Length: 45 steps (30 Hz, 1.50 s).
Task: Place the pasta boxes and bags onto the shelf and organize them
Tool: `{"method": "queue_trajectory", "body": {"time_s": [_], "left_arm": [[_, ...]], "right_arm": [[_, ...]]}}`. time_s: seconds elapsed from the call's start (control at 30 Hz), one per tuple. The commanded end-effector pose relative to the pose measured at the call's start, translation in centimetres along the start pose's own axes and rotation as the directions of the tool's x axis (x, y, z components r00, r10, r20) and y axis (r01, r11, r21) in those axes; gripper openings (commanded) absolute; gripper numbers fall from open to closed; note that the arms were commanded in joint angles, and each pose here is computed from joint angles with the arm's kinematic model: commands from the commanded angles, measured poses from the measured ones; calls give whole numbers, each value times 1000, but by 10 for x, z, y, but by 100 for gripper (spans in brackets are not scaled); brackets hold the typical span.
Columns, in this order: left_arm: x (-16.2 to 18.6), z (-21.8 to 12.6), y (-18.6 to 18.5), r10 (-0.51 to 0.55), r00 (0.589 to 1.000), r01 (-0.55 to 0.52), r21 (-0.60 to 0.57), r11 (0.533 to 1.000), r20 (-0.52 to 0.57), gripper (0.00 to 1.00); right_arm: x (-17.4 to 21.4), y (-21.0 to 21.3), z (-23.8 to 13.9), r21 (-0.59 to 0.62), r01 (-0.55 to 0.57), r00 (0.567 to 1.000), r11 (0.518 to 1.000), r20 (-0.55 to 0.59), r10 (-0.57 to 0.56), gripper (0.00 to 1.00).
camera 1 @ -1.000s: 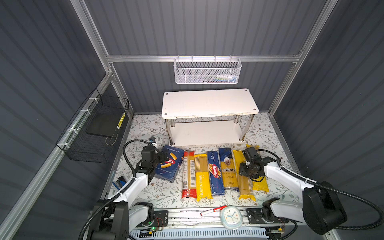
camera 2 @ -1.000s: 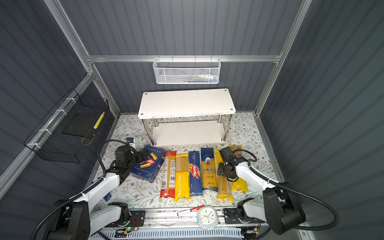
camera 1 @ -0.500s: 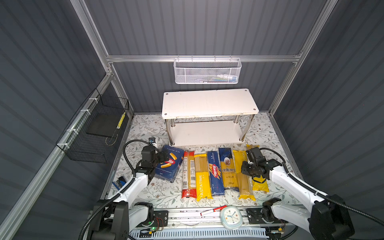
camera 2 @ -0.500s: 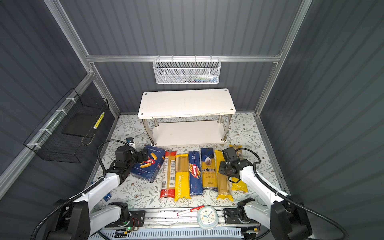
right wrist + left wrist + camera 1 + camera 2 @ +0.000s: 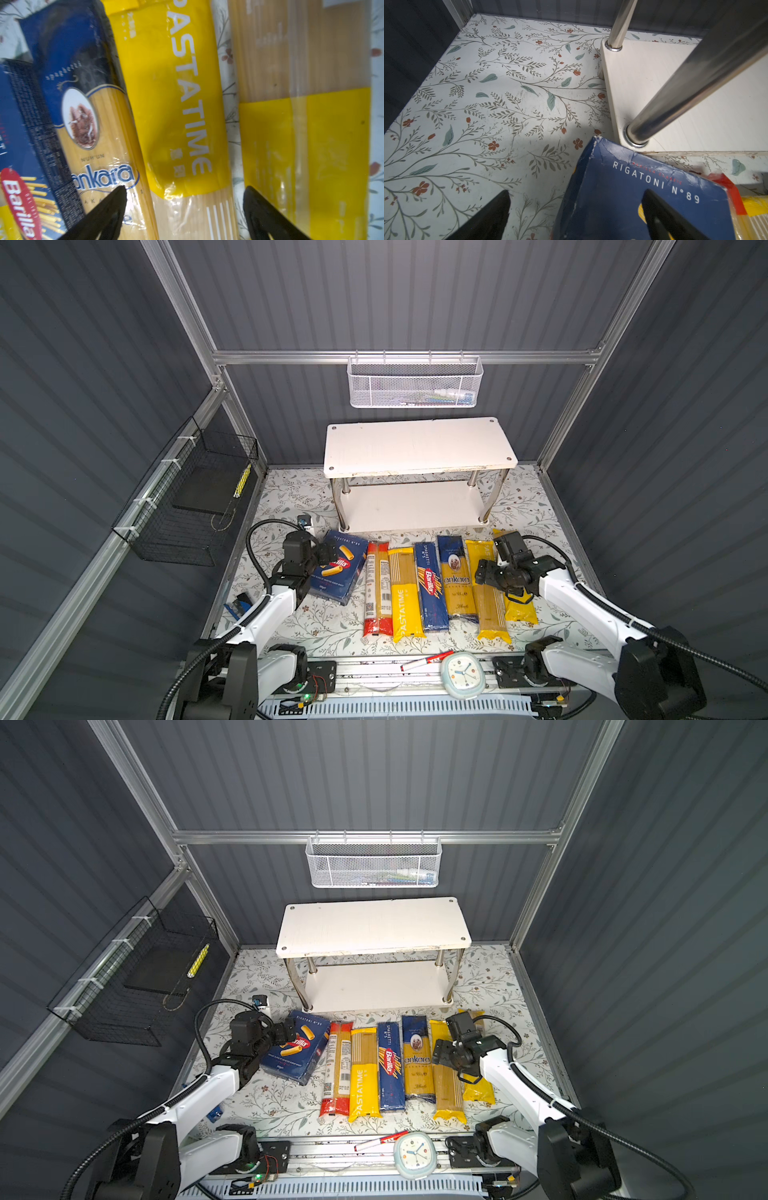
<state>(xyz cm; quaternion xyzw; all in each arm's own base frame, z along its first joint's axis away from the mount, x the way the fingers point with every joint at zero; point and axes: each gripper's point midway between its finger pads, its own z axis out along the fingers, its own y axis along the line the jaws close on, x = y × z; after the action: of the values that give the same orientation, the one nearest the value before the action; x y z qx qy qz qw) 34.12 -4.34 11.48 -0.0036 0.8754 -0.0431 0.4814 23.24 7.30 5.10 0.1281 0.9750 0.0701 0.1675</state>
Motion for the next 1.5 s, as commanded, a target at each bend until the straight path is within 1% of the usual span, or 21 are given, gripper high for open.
{"method": "queue_trajectory", "body": {"time_s": [0.0,0.33,0.43,0.5,0.6,0.87,0.93,1.07,1.23,1.37,1.43,1.47], "left_arm": [[-8,-1,0,0,1000,0,-8,1000,6,100],[-7,-1,0,1,1000,-1,-10,1000,2,100],[-7,-1,0,0,1000,0,-10,1000,4,100],[-7,-1,0,0,1000,0,-10,1000,5,99],[-8,-1,0,0,1000,0,-10,1000,6,100],[-7,-1,0,-1,1000,1,-12,1000,3,100],[-8,-1,0,-1,1000,1,-11,1000,6,100],[-8,-1,0,-2,1000,2,-11,1000,6,99],[-8,-2,0,-2,1000,2,-12,1000,9,99],[-8,-2,1,-3,1000,3,-14,1000,10,99],[-8,-2,0,-3,1000,3,-12,1000,9,100],[-8,-2,0,-2,1000,2,-12,1000,9,100]], "right_arm": [[1,-1,1,34,25,1000,999,-14,-25,88],[9,0,20,107,72,995,992,-71,-64,86],[10,-3,25,129,74,995,989,-81,-64,85],[13,-6,29,145,81,993,986,-95,-67,81],[15,-8,33,165,90,992,982,-107,-72,78],[18,-5,40,195,106,989,975,-118,-84,77],[18,-5,40,197,106,990,975,-117,-84,74],[19,-5,39,192,105,990,976,-109,-85,61],[20,-4,38,174,93,992,980,-100,-77,53],[21,-3,37,155,80,994,985,-91,-67,43],[20,-2,35,150,77,995,986,-77,-66,40],[19,-2,34,148,76,995,986,-71,-66,36]]}}
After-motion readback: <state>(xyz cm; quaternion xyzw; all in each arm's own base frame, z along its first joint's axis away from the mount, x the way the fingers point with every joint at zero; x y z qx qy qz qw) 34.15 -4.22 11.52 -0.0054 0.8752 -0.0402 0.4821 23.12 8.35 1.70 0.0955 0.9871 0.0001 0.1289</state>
